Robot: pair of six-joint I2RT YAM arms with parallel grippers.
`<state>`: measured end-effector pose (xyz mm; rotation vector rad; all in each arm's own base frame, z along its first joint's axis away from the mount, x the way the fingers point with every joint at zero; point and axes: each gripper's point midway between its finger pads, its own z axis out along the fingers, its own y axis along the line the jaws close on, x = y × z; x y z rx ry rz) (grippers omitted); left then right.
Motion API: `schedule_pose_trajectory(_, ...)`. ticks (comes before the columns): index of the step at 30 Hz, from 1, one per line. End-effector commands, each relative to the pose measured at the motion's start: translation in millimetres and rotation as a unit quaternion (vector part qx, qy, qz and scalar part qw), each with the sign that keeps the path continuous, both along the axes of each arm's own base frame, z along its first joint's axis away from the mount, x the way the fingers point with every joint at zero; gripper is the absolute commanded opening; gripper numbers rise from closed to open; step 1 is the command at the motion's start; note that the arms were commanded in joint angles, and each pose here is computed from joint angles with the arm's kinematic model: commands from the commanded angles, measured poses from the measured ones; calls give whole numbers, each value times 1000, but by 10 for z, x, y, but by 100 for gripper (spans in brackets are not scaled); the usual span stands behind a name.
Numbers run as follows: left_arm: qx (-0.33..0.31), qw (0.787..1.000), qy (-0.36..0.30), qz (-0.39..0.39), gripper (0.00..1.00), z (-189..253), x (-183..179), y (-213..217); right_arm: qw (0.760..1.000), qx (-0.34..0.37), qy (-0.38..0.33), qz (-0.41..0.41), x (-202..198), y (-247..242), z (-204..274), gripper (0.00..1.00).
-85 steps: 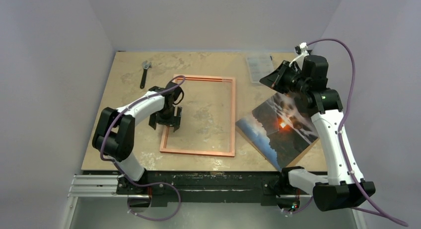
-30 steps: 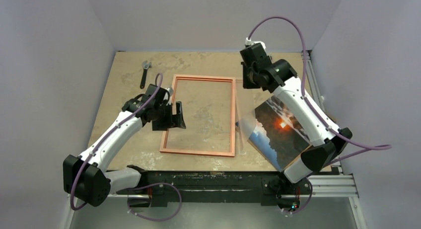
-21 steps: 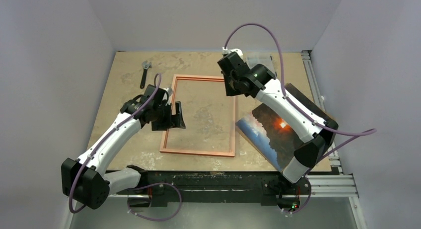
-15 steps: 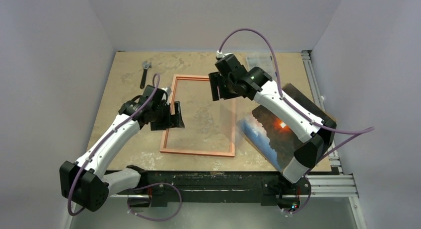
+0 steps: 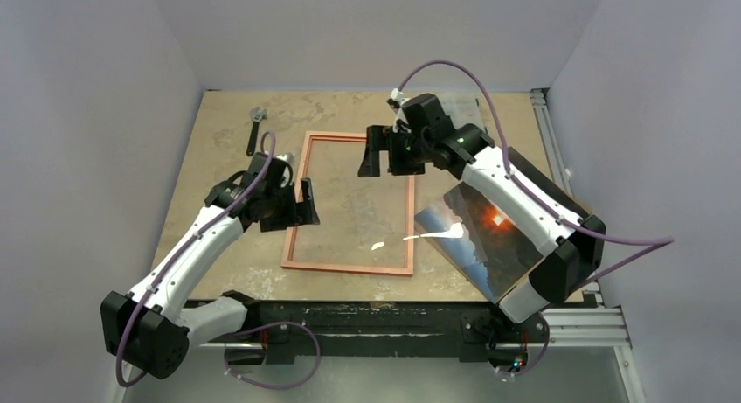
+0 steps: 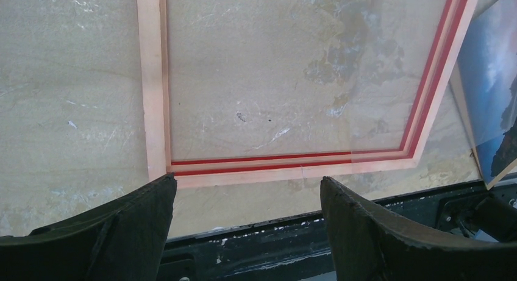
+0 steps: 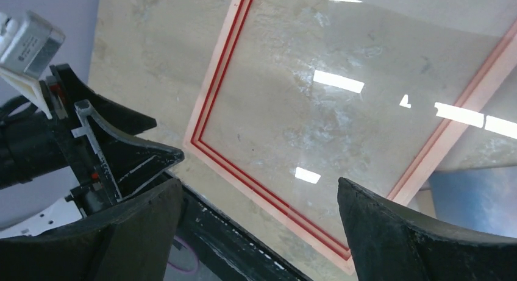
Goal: Put the photo into the frame
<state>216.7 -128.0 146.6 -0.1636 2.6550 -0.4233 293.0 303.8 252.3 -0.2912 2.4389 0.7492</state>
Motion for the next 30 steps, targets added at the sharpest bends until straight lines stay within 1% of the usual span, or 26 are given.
schedule_pose_trajectory(1,-19,1000,9,-2,85,-78,23,-94,995,101,21,-13,117,-231,130,96)
schedule_pose_trajectory(6,-94,996,12,-6,85,-154,118,-386,991,82,35,-98,311,-905,-203,98)
schedule_pose_trajectory(8,-129,991,25,-4,84,-233,154,-526,986,61,43,-150,388,-1270,-383,98)
schedule_pose_trajectory(10,-163,986,26,-4,84,-285,248,-669,980,48,52,-186,407,-1548,-536,98)
schedule_pose_trajectory(14,-206,977,46,8,82,-473,376,-867,962,3,71,-265,404,-2116,-924,98)
schedule_pose_trajectory(18,-226,972,62,17,81,-634,440,-985,940,-26,98,-326,394,-2554,-1310,98)
schedule_pose_trajectory(20,-224,972,66,20,81,-695,460,-1007,932,-22,113,-343,407,-2676,-1496,98)
schedule_pose_trajectory(22,-221,973,69,21,81,-739,466,-1015,930,-17,129,-345,432,-2697,-1658,98)
schedule_pose_trajectory(26,-215,974,75,21,81,-800,472,-1015,933,-11,160,-323,483,-2646,-1934,98)
schedule_pose_trajectory(30,-218,973,73,19,81,-807,492,-1034,937,9,188,-296,530,-2544,-2179,98)
